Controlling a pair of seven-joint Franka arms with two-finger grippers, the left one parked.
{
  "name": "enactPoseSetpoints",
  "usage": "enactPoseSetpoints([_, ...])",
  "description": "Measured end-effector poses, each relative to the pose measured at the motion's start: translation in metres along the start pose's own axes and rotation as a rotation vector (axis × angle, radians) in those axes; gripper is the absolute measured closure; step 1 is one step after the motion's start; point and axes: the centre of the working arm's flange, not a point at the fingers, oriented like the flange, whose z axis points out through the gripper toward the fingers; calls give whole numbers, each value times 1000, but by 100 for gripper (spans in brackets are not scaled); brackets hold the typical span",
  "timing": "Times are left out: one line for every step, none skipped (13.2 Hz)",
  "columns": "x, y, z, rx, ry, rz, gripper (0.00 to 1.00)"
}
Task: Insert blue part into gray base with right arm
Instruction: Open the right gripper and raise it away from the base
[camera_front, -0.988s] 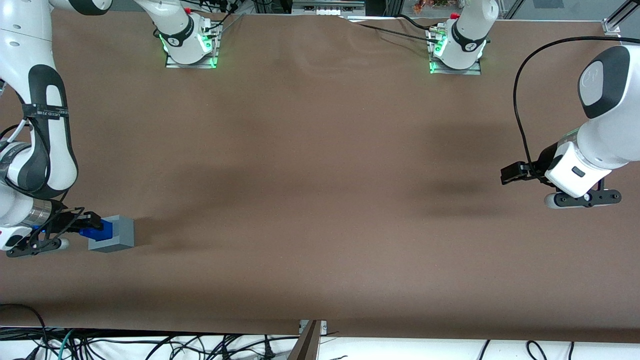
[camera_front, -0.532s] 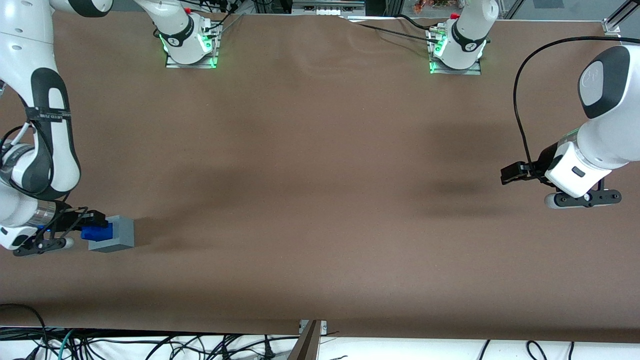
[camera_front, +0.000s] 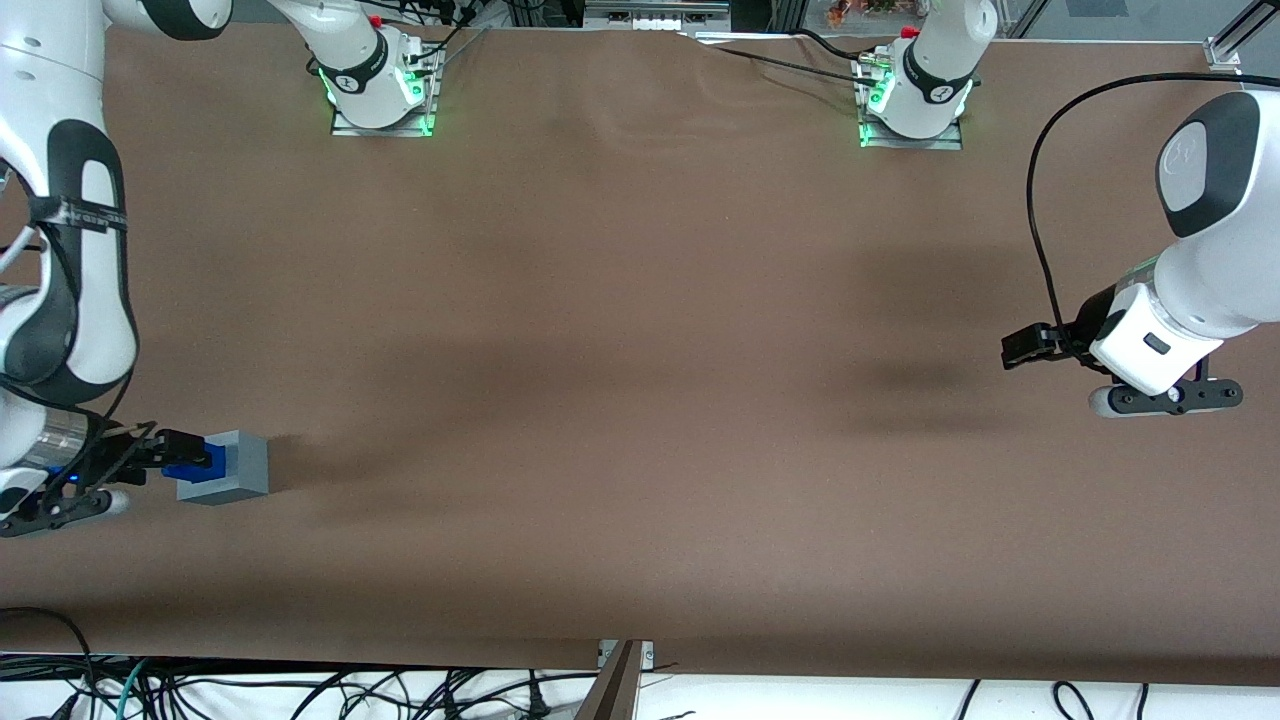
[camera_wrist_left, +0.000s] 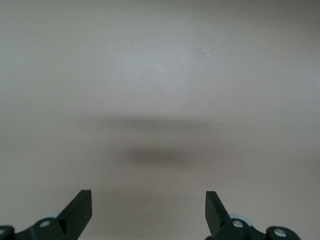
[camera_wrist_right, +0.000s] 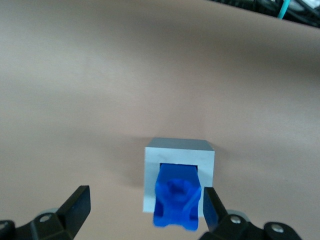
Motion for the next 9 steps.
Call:
enactPoseSetpoints([0, -3, -15, 6, -4, 30, 0])
enactPoseSetpoints([-1, -10, -31, 16, -13, 73, 0])
enactPoseSetpoints([-4, -19, -47, 27, -29, 117, 0])
enactPoseSetpoints([-8, -29, -65, 37, -48, 149, 0])
enactPoseSetpoints([-13, -40, -81, 49, -74, 159, 0])
enactPoseSetpoints([-19, -51, -97, 61, -100, 160, 0])
enactPoseSetpoints([-23, -62, -113, 61, -109, 151, 0])
enactPoseSetpoints([-26, -71, -128, 45, -109, 136, 0])
enactPoseSetpoints([-29, -79, -142, 16, -108, 117, 0])
